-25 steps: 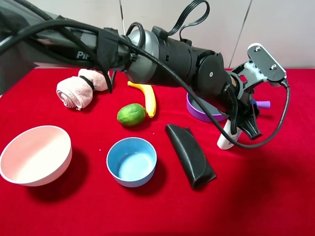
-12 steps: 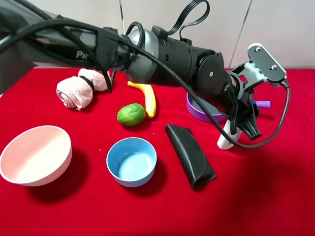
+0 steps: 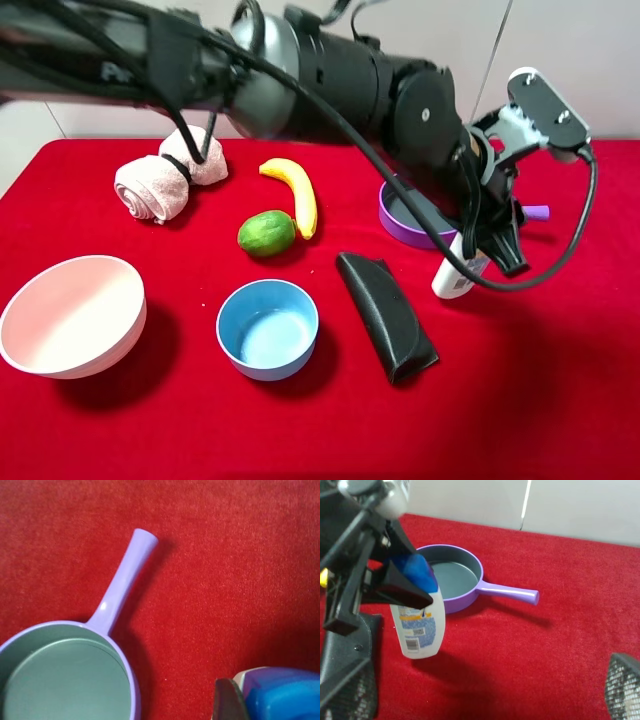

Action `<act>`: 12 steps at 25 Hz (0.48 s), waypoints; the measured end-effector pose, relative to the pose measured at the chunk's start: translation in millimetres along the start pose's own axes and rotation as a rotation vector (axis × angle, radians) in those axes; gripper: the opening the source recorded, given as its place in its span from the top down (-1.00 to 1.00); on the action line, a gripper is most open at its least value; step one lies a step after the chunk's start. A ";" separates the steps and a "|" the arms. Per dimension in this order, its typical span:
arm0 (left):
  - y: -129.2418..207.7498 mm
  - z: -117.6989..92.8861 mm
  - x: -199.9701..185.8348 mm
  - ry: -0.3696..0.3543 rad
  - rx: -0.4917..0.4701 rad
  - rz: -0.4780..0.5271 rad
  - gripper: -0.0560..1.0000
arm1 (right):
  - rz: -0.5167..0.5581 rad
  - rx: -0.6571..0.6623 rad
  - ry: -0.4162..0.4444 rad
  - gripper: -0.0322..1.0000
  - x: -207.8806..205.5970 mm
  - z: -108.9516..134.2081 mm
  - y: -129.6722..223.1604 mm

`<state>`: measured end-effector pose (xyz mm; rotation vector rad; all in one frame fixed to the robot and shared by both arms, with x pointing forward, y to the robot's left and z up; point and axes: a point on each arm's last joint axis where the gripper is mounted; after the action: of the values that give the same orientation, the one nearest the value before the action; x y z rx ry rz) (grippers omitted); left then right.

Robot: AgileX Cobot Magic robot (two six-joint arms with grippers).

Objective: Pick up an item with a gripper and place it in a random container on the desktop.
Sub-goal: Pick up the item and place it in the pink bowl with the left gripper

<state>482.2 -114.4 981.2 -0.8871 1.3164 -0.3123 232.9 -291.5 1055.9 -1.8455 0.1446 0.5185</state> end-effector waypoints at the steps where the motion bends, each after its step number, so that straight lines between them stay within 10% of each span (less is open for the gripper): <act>1: -1.7 0.2 -3.5 0.001 -0.001 0.000 0.16 | 0.000 0.000 -0.001 -0.41 0.0 0.1 0.0; 12: -20.4 -0.6 -52.4 0.023 -0.014 0.005 0.16 | 0.000 0.000 -0.001 -0.41 0.0 0.1 0.0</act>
<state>473.2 -93.3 1032.6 -0.8940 1.3433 -0.3100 232.9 -291.4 1056.0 -1.8448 0.1439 0.5189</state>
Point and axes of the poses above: a point on each arm's last joint axis where the gripper is mounted, x pointing out along that axis toward the gripper, z along the wrist's bending axis when the last joint is at zero, y = z × x, and after that the axes turned 11 degrees about -x, right-handed
